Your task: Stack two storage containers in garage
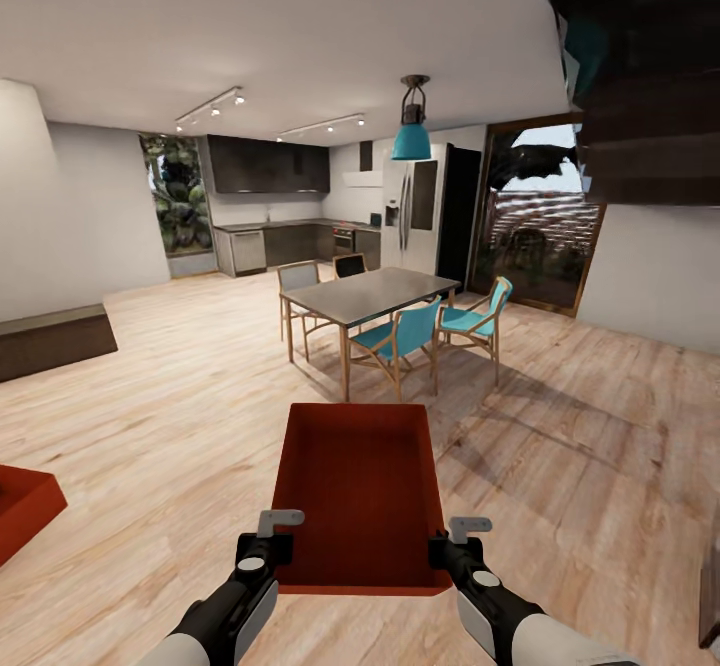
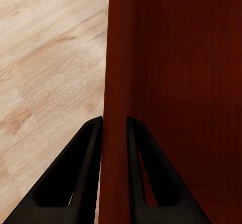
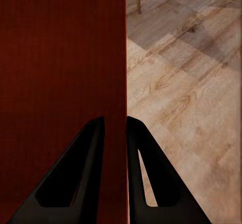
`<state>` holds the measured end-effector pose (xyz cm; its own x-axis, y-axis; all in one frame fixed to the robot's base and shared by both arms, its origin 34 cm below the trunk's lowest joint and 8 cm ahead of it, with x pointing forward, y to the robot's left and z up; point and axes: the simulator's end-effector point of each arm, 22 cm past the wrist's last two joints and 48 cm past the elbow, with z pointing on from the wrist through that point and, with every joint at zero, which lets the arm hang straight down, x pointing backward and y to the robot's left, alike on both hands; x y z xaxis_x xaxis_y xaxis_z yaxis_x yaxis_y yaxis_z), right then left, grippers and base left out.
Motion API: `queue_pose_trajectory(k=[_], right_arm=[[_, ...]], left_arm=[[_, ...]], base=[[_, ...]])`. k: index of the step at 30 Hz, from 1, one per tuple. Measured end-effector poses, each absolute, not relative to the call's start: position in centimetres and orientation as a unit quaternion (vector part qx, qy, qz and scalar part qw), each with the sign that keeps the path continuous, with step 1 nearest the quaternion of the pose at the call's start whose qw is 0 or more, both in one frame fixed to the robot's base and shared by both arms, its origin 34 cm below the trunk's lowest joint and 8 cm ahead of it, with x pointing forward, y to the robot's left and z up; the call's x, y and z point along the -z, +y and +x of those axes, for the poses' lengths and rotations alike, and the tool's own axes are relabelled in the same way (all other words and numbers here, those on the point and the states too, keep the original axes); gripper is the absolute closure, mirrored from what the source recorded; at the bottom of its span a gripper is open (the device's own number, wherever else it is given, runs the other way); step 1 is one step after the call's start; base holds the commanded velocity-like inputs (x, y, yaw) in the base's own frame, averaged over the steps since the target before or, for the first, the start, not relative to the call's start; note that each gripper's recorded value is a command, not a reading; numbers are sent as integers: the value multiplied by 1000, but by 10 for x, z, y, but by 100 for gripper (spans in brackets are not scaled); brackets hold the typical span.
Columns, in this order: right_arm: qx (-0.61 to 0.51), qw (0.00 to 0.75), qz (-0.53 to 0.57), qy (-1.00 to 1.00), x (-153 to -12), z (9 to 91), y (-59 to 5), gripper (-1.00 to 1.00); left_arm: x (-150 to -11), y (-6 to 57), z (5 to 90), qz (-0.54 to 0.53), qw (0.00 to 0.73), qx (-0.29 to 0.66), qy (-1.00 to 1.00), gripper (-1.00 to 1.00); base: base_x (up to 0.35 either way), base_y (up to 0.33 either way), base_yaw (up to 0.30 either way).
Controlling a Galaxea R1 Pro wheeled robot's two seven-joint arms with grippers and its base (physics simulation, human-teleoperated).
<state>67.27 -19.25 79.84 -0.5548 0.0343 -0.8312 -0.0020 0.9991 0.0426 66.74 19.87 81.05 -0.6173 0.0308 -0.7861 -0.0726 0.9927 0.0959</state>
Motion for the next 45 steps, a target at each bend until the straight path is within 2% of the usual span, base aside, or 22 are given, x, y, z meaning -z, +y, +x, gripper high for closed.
queue_pose_trajectory(k=[8, 45], right_arm=[[-19, 472, 9, 881, -799, 673, -193, 100], [-20, 478, 9, 878, -807, 675, -193, 100]], left_arm=[[-811, 199, 668, -12, 437, -59, 897, 100], [-819, 199, 670, -12, 444, -59, 894, 100]], base=[[0, 0, -43], [0, 0, -279]])
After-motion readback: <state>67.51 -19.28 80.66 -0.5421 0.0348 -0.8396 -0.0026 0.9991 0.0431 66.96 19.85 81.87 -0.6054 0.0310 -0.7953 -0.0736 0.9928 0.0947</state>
